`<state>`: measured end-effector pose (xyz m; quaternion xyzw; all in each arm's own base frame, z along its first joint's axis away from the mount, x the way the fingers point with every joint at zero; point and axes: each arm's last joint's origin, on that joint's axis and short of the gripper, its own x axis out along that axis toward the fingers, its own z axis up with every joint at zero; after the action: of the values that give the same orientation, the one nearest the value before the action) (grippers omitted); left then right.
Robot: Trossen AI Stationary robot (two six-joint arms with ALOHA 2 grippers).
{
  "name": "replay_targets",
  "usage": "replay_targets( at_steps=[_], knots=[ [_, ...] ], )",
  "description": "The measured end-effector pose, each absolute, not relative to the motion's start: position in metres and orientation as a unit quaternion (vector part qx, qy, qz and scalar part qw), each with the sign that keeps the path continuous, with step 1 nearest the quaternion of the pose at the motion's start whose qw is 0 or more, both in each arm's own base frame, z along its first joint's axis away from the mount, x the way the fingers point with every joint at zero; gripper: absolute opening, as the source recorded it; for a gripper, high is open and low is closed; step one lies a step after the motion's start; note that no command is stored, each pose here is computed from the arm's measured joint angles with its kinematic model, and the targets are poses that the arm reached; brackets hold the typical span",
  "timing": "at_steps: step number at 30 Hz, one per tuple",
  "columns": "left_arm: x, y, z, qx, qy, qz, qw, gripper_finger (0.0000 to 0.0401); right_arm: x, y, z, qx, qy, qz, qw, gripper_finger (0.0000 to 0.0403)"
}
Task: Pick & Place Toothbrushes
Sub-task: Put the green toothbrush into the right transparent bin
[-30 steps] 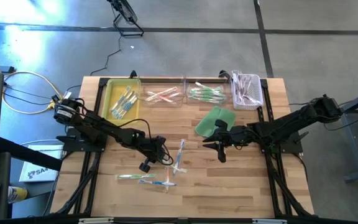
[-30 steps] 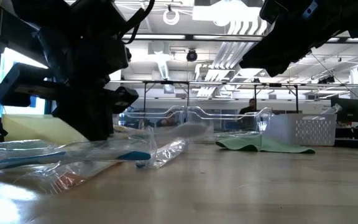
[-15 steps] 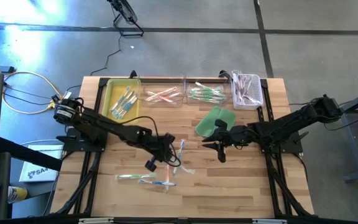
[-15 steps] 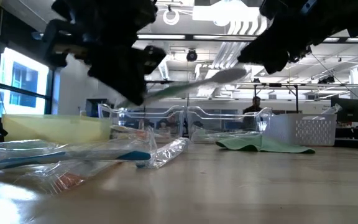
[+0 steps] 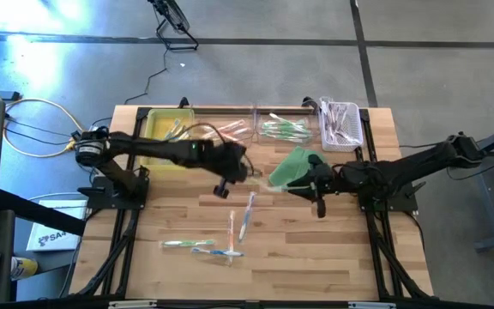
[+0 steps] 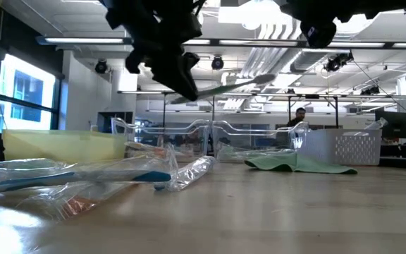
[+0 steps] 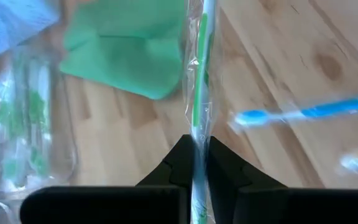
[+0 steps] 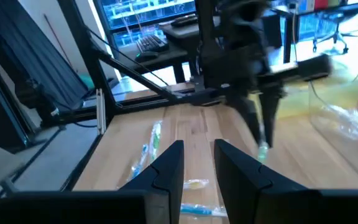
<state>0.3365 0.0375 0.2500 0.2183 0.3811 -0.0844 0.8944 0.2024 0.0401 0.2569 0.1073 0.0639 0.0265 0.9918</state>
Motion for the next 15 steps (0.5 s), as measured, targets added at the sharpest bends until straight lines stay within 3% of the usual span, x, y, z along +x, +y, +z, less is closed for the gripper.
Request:
replay_targets(
  at_steps=[10, 15],
  knots=[
    [0.335, 0.116, 0.274, 0.177, 0.214, -0.084, 0.957, 0.0019, 0.201, 0.039, 0.254, 0.074, 0.079, 0.023, 0.994, 0.0081],
    [0.323, 0.147, 0.278, 0.116, 0.184, -0.082, 0.973, 0.0019, 0.201, 0.037, 0.254, 0.052, 0.077, -0.025, 0.995, 0.0081]
  ],
)
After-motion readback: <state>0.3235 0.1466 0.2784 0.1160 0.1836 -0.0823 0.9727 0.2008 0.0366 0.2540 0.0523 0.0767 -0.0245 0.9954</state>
